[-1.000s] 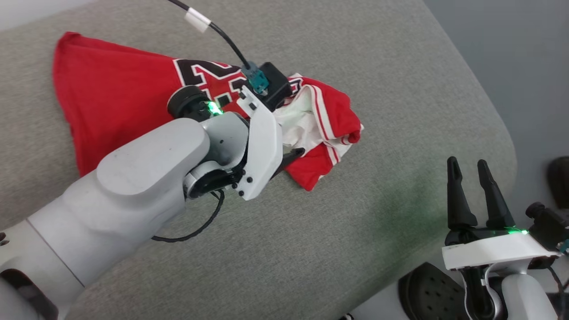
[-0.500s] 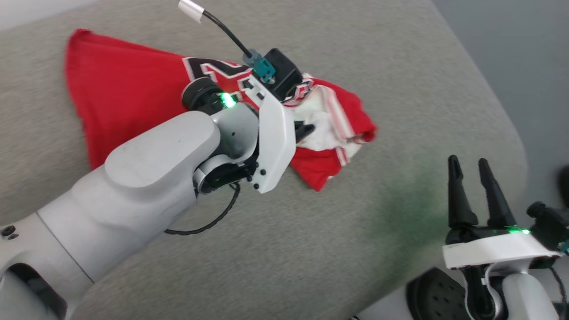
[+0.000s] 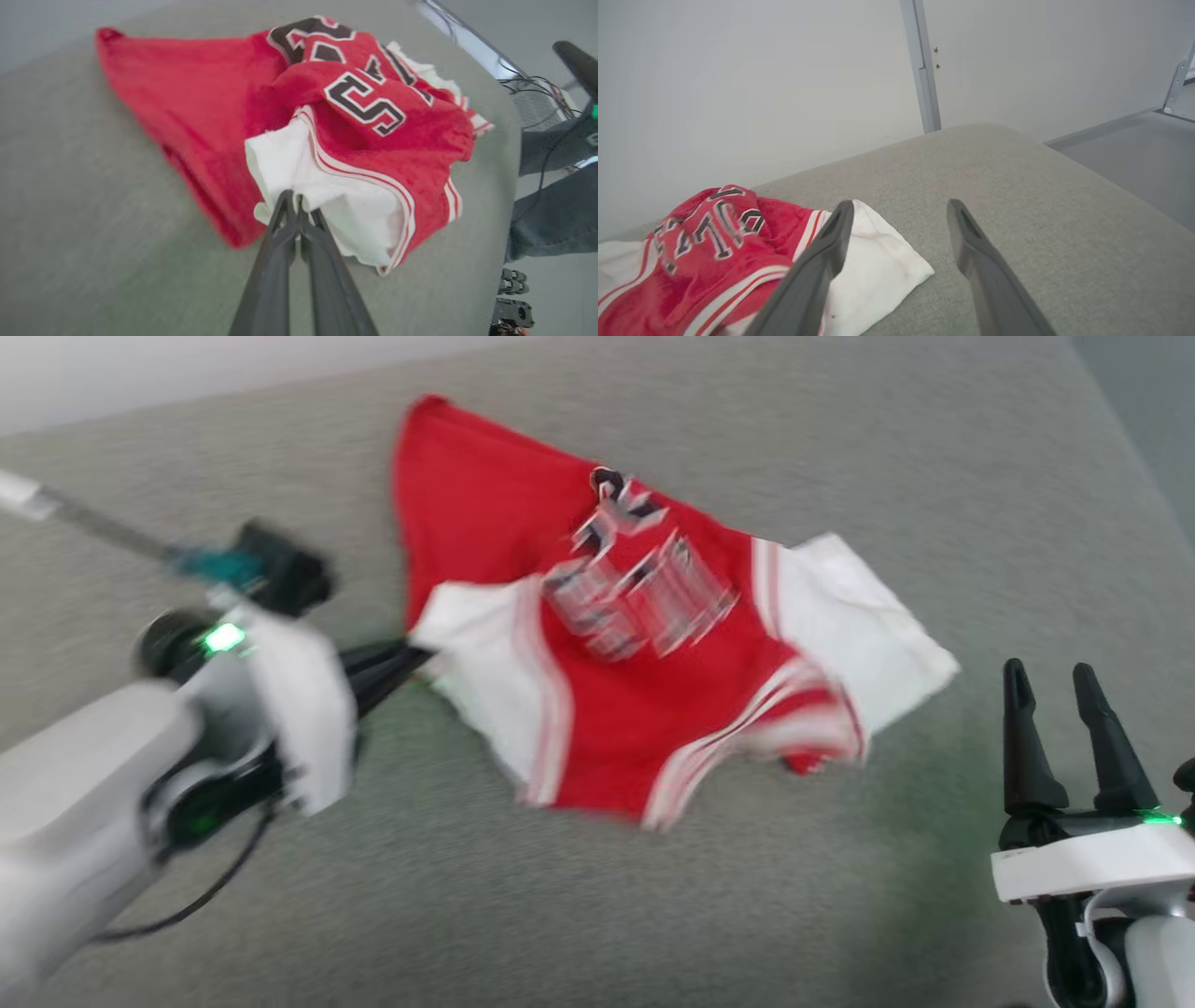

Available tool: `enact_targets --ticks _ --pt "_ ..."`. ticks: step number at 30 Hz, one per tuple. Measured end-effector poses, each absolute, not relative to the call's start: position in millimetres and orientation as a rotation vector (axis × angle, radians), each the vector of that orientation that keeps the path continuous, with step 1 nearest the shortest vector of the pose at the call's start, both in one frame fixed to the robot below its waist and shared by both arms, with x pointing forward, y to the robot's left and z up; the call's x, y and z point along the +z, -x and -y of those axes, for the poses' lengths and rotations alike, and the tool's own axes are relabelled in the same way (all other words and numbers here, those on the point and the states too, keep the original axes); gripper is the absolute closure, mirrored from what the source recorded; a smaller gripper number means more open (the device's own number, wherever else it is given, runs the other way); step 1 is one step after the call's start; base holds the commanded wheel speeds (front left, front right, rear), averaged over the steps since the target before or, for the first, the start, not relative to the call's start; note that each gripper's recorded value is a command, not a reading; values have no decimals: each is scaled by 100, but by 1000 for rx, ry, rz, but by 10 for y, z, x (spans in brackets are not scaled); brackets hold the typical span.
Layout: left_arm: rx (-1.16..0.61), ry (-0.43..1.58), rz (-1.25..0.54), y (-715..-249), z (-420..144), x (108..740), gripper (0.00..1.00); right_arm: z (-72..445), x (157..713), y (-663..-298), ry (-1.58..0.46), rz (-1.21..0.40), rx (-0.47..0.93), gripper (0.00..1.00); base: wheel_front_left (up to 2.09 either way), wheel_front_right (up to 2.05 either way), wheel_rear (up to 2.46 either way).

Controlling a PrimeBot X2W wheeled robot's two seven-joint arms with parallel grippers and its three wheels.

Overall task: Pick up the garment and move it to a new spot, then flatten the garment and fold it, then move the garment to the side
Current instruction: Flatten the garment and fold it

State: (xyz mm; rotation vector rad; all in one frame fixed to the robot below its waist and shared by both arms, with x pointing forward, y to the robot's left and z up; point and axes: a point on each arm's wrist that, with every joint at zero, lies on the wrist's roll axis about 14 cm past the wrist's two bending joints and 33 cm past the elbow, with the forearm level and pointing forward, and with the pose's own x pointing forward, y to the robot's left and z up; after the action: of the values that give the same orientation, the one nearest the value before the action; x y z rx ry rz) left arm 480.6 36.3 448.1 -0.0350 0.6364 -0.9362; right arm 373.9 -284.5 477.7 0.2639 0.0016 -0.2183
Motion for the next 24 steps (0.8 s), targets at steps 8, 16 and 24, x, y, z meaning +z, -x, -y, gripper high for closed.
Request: enact_targets --ticks 8,16,24 --pt "-566 41 -760 -4562 -1761 4147 100 2505 4896 -4024 -254 -5 -82 0 0 0 0" --pt "-364 -48 -754 -4596 -2494 4099 100 2395 5011 -4101 -236 -3 -30 0 0 0 0" --pt "-321 5 -694 -4717 -2462 4085 89 2410 5021 -4013 -221 -27 -31 0 0 0 0"
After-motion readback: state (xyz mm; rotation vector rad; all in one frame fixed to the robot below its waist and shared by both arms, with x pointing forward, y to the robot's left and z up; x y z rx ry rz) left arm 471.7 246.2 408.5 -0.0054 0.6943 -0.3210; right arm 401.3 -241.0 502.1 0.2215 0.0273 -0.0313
